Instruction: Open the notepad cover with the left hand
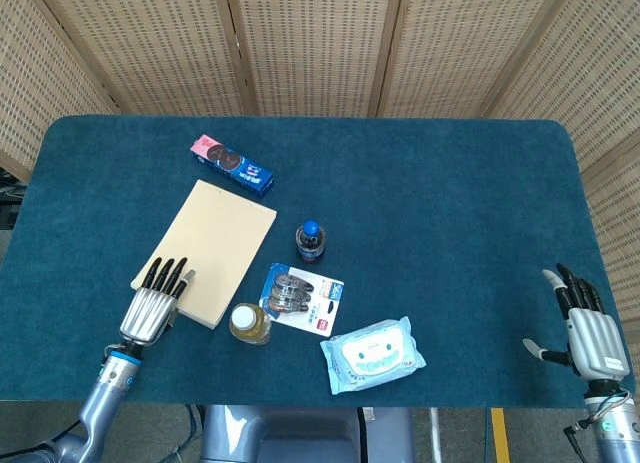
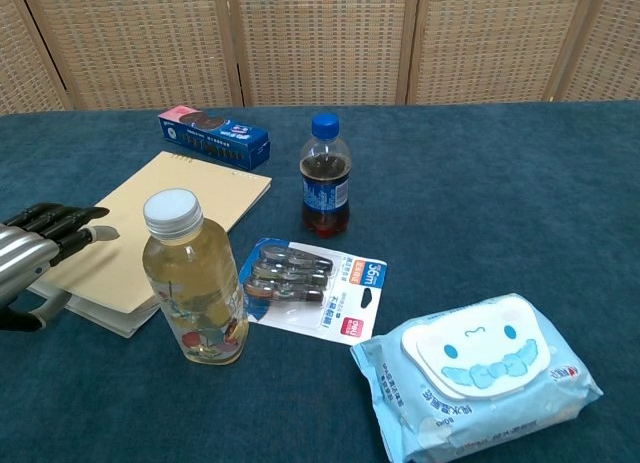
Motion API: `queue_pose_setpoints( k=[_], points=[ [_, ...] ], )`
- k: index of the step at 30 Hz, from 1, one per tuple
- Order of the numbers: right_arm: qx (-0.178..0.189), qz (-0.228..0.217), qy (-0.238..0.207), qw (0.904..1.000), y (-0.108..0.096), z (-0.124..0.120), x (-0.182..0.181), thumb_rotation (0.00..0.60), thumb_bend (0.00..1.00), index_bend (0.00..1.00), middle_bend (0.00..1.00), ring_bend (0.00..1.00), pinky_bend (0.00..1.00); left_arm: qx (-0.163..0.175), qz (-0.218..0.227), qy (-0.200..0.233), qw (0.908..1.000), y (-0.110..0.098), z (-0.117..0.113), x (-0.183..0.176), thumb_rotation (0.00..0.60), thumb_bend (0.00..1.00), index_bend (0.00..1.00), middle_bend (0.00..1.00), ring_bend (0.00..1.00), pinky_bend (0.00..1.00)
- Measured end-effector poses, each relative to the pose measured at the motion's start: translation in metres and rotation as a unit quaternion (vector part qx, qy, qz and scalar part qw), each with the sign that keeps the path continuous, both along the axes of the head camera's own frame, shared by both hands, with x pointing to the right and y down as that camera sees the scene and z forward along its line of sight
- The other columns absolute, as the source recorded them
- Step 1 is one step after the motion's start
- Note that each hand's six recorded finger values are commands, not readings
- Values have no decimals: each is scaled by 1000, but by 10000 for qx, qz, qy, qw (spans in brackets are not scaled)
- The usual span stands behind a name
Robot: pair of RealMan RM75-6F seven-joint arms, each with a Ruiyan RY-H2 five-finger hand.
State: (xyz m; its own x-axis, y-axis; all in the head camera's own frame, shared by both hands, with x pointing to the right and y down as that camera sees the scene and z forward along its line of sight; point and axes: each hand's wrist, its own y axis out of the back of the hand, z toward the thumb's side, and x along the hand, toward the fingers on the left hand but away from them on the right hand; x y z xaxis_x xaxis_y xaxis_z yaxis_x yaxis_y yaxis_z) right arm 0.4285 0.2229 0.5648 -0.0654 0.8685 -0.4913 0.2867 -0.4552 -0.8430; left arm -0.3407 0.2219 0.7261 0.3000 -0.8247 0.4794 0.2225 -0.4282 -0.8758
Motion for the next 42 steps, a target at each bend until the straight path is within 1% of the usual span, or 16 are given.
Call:
queue_pose_setpoints(
  k=[10,17,20,22,27,31,35,40,42],
  points=[
    [-1,2,-4,10000,0,0,0,600,156,56,0,0,0,74,-12,-31,10000,-2,1,1,600,632,115,0,0,0],
    [-2,12,-9,10000,0,0,0,600,156,56,0,0,0,183,-108,-66,9998,-11,1,1,600,634,118,0,0,0],
    [-7,14,-11,10000,0,0,0,600,156,56,0,0,0,227,-167,-67,9996,-17,0,0,600,633,137,0,0,0],
    [-6,10,-8,10000,0,0,0,600,156,56,0,0,0,264,-191,-82,9994,-22,0,-1,600,633,176,0,0,0],
    [-6,11,-9,10000,0,0,0,600,156,56,0,0,0,311,-257,-55,9992,-28,-2,-1,600,635,359,0,0,0],
    [-3,8,-8,10000,0,0,0,600,156,56,0,0,0,333,-300,-30,9990,-29,-2,0,600,636,486,0,0,0],
    [-2,15,-13,10000,0,0,0,600,156,56,0,0,0,404,-329,9,9986,-30,-4,2,600,636,576,0,0,0],
    [1,14,-16,10000,0,0,0,600,156,56,0,0,0,529,-393,98,9978,-33,-8,3,600,641,720,0,0,0],
    [1,18,-17,10000,0,0,1,600,156,56,0,0,0,574,-398,125,9975,-33,-10,3,600,642,755,0,0,0]
  ],
)
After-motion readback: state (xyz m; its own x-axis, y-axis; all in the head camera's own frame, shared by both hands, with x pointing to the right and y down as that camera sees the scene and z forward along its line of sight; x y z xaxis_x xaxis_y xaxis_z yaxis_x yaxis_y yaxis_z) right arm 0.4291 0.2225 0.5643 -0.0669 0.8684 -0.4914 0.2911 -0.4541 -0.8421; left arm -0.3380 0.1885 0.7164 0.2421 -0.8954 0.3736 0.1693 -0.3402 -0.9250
